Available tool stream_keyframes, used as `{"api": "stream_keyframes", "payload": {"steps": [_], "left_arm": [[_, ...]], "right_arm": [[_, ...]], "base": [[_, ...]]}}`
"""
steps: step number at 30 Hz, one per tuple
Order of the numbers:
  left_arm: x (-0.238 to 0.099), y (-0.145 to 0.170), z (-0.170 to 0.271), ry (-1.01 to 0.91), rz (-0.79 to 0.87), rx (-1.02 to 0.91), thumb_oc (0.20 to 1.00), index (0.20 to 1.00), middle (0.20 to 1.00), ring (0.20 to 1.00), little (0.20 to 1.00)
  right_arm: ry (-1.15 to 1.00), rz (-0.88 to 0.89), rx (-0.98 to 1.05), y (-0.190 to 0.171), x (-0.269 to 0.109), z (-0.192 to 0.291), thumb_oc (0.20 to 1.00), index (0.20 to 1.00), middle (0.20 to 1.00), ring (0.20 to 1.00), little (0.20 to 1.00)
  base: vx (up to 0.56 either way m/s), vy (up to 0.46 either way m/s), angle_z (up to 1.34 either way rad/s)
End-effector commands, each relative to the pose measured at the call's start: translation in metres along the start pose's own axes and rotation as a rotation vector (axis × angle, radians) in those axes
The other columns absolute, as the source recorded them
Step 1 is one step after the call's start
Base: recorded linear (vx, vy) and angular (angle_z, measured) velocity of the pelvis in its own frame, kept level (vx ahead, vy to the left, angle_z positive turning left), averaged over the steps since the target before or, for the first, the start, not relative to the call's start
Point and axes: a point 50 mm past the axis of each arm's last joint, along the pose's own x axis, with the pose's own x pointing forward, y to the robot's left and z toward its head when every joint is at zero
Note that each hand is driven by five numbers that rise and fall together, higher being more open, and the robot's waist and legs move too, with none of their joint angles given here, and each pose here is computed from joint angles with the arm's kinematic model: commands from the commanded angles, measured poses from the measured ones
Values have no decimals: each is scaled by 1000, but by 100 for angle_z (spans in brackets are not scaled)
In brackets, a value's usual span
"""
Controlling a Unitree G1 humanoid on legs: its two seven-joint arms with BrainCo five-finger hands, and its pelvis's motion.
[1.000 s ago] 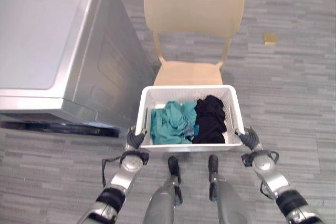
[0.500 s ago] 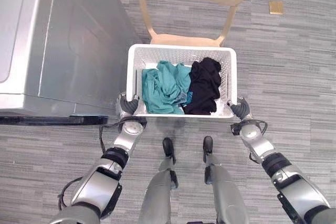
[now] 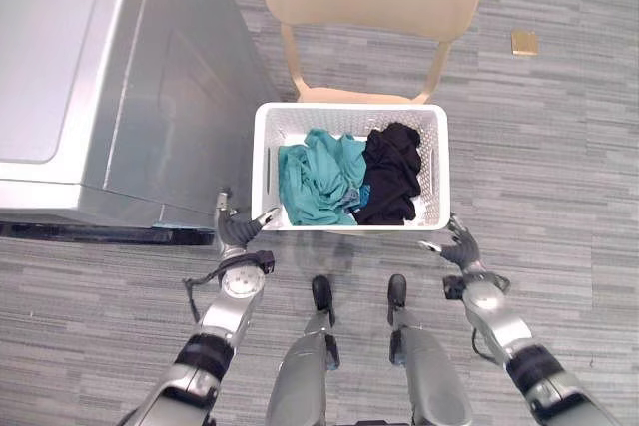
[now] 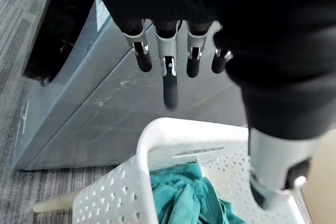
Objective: Grab the laundry basket,head to the washer,open it,put in the laundry and shut it.
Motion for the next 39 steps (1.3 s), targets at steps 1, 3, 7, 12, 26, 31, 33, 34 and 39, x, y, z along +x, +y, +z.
{"api": "stream_keyframes", "payload": {"steps": [1,3,7,12,26,31,33,34,39], "left_arm": [[6,12,20,-130,-5,19,1000,1000,1000,1000,1000],[2,18,17,-127,-9,29,1000,1000,1000,1000,1000],[-23,39,-19,-19,-76,81,1000,1000,1000,1000,1000],[-53,39,-65,188,-176,81,1000,1000,1000,1000,1000],[-124,46,-158,651,-233,201,1000,1000,1000,1000,1000],[-114,42,-149,595,-226,187,1000,1000,1000,1000,1000],[-112,38,-146,580,-229,174,1000,1000,1000,1000,1000],[-111,35,-145,578,-224,170,1000,1000,1000,1000,1000],[-108,25,-140,549,-266,180,1000,1000,1000,1000,1000]], "right_arm": [[-162,-24,13,-16,4,31,1000,1000,1000,1000,1000],[-161,-26,4,-23,1,28,1000,1000,1000,1000,1000],[-116,1,-120,-56,-18,7,1000,1000,1000,1000,1000],[19,35,-193,-62,-33,-29,1000,1000,1000,1000,1000],[355,40,-168,-51,-69,-109,1000,1000,1000,1000,1000],[341,3,-132,-52,-67,-105,1000,1000,1000,1000,1000],[353,1,-130,-51,-67,-107,1000,1000,1000,1000,1000],[369,-4,-120,-50,-69,-109,1000,1000,1000,1000,1000],[402,-8,-93,-47,-75,-116,1000,1000,1000,1000,1000]], "base": [[46,-56,-3],[60,-64,3],[94,-104,9],[34,-70,10],[-22,-75,25],[-47,75,81],[134,327,87],[213,435,98],[168,369,70]]}}
